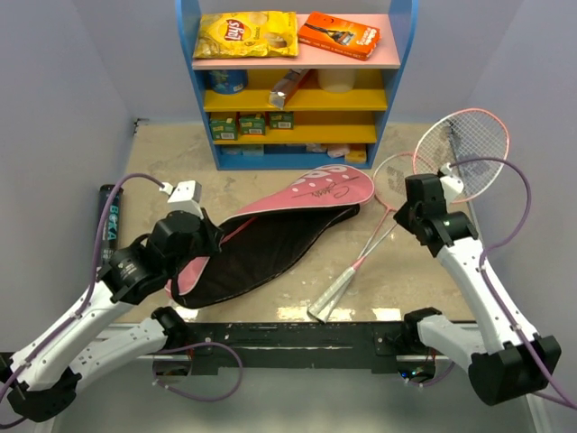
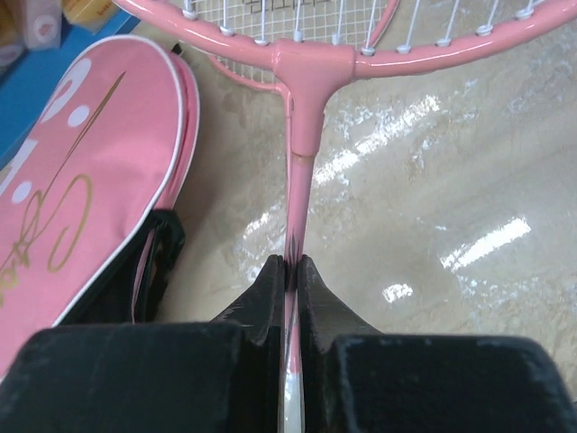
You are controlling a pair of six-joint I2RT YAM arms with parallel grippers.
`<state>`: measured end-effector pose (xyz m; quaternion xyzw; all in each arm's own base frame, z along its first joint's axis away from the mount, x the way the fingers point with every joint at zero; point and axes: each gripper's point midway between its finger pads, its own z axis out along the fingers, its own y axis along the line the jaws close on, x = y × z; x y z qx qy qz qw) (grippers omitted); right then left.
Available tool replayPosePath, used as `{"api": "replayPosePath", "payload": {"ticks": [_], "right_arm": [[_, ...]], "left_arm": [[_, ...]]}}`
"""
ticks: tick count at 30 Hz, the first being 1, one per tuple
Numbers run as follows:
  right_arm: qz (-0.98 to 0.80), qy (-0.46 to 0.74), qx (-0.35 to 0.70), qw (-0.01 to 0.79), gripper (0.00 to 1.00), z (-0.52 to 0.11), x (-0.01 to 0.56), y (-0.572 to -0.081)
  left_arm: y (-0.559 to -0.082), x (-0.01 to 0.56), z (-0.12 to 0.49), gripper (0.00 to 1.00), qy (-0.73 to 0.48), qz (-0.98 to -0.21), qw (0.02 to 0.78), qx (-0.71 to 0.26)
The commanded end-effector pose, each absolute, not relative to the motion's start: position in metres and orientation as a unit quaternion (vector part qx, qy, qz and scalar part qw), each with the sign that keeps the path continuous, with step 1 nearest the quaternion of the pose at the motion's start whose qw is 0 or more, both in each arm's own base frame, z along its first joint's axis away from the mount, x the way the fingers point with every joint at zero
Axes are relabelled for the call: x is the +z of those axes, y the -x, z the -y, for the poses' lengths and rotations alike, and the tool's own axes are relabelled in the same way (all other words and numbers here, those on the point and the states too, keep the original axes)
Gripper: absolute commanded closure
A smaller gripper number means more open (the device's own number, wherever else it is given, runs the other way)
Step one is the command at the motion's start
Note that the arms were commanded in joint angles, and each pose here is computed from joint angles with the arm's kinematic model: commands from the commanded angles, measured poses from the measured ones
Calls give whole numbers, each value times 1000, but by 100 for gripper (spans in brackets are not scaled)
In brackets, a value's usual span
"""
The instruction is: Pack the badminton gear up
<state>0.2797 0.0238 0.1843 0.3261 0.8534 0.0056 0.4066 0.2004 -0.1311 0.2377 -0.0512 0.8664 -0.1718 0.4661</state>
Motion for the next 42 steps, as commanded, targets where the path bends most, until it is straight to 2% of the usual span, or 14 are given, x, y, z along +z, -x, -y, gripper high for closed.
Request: {"api": "replayPosePath", "payload": {"ticks": [1,19,31,42], "right_arm": [[-867,-301,43,394,100,-35,201,-254],[-881,-251,143,375,100,-77,258,-258],[-912,-198,213,289,100,-109,238,-217],[-931,-150,217,254,100,-144,223,-187]], "left_arm": [[-214,256,144,100,61,-842,495,-205],[-220,246,154,100,51,-847,488,-206],[-237,238,172,100,33,-852,484,-199],[-263,229,197,100,29,-856,479,-193]]}}
